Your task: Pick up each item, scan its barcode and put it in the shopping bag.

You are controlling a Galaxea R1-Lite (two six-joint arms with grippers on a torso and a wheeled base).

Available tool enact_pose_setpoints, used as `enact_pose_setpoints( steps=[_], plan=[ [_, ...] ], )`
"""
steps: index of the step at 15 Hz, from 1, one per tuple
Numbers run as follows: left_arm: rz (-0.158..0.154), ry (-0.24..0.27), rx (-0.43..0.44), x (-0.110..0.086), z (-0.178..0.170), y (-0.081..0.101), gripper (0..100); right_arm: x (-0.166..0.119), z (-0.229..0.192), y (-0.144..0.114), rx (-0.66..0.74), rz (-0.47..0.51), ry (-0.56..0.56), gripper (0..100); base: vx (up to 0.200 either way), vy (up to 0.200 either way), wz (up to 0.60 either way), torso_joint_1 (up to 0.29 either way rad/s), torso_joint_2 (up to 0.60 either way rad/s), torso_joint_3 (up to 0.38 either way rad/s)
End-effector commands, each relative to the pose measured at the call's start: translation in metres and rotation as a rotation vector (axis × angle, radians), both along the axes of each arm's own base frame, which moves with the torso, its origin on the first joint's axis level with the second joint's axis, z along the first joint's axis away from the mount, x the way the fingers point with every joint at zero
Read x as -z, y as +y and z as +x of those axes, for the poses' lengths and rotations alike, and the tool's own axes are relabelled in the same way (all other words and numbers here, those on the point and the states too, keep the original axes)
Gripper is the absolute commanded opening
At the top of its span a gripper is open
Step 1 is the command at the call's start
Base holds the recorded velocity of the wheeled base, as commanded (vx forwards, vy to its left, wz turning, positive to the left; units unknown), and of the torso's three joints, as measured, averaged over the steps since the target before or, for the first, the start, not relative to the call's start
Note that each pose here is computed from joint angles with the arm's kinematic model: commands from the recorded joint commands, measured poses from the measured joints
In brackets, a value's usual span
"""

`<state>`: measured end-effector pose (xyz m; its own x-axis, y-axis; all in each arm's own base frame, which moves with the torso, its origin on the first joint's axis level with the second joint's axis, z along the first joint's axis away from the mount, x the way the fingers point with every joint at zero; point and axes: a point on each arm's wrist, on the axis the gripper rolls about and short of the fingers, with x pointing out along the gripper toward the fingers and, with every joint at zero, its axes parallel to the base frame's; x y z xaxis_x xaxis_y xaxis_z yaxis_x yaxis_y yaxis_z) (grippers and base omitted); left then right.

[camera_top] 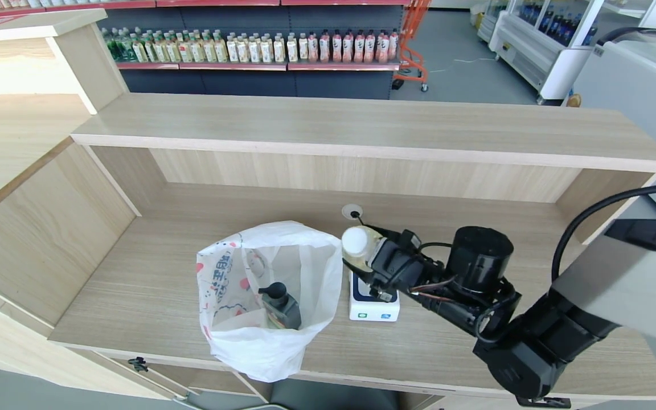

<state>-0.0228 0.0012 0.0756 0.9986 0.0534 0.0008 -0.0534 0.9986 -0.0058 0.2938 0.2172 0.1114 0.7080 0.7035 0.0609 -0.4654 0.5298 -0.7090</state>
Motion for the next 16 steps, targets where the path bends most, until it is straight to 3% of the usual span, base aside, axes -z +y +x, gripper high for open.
enact_pose_setpoints(
  steps=[1,4,7,12,16],
  plan=[
    [0.0,-0.001,0.0,0.0,0.0,0.0,100,-0.066,-0.024,-0.022,0.155,0.208,0.049,0,0.0,0.0,0.0,0.0,0.0,0.0],
    [-0.002,-0.001,0.0,0.0,0.0,0.0,100,-0.09,-0.045,-0.043,0.353,0.452,0.304,0,0.0,0.0,0.0,0.0,0.0,0.0],
    [-0.003,-0.001,0.0,0.0,0.0,0.0,100,-0.1,-0.056,-0.053,0.388,0.615,0.441,0,0.0,0.0,0.0,0.0,0.0,0.0],
    [-0.002,-0.001,0.0,0.0,0.0,0.0,100,-0.099,-0.051,-0.044,0.354,0.661,0.476,0,0.0,0.2,0.0,0.01,0.0,0.003],
    [0.0,-0.001,0.0,0.0,0.0,0.0,100,-0.081,-0.043,-0.022,0.281,0.626,0.49,0,0.0,0.2,0.0,-0.006,0.0,0.007]
  ],
)
